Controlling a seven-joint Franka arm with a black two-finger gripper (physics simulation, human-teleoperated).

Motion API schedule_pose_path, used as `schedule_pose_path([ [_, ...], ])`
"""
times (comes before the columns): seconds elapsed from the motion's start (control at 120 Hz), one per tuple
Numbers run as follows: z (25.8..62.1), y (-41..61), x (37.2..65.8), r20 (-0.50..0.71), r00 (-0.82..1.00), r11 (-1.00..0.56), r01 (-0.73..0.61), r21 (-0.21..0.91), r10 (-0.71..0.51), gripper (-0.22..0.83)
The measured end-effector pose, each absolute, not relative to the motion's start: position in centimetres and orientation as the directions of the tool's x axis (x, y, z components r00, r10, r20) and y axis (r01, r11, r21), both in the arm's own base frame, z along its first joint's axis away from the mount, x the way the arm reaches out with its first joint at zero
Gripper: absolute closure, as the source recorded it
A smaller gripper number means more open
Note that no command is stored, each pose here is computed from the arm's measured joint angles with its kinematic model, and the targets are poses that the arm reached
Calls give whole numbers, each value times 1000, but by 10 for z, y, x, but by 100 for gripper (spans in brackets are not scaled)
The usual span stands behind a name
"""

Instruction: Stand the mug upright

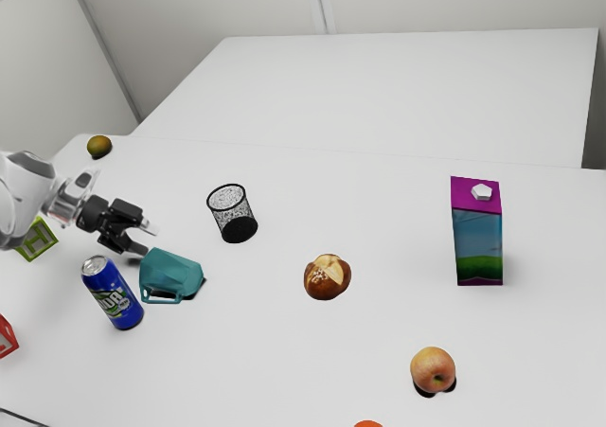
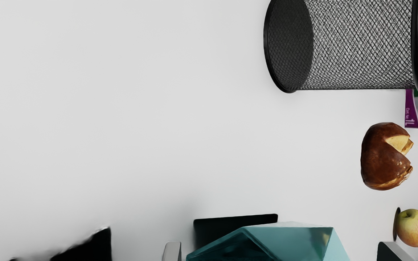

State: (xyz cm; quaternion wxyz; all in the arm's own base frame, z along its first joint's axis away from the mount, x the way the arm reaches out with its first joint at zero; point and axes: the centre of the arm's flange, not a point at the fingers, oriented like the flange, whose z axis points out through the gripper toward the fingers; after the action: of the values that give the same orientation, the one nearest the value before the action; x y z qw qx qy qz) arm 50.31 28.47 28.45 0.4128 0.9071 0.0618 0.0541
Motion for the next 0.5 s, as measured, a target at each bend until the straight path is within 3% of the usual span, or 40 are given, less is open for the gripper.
schedule_pose_path([
  [0.425, 268, 256, 490, 67, 989, -602, 28, 798, 135, 2],
  [0.5, 269, 254, 487, 73, 988, -598, 23, 801, 135, 7],
])
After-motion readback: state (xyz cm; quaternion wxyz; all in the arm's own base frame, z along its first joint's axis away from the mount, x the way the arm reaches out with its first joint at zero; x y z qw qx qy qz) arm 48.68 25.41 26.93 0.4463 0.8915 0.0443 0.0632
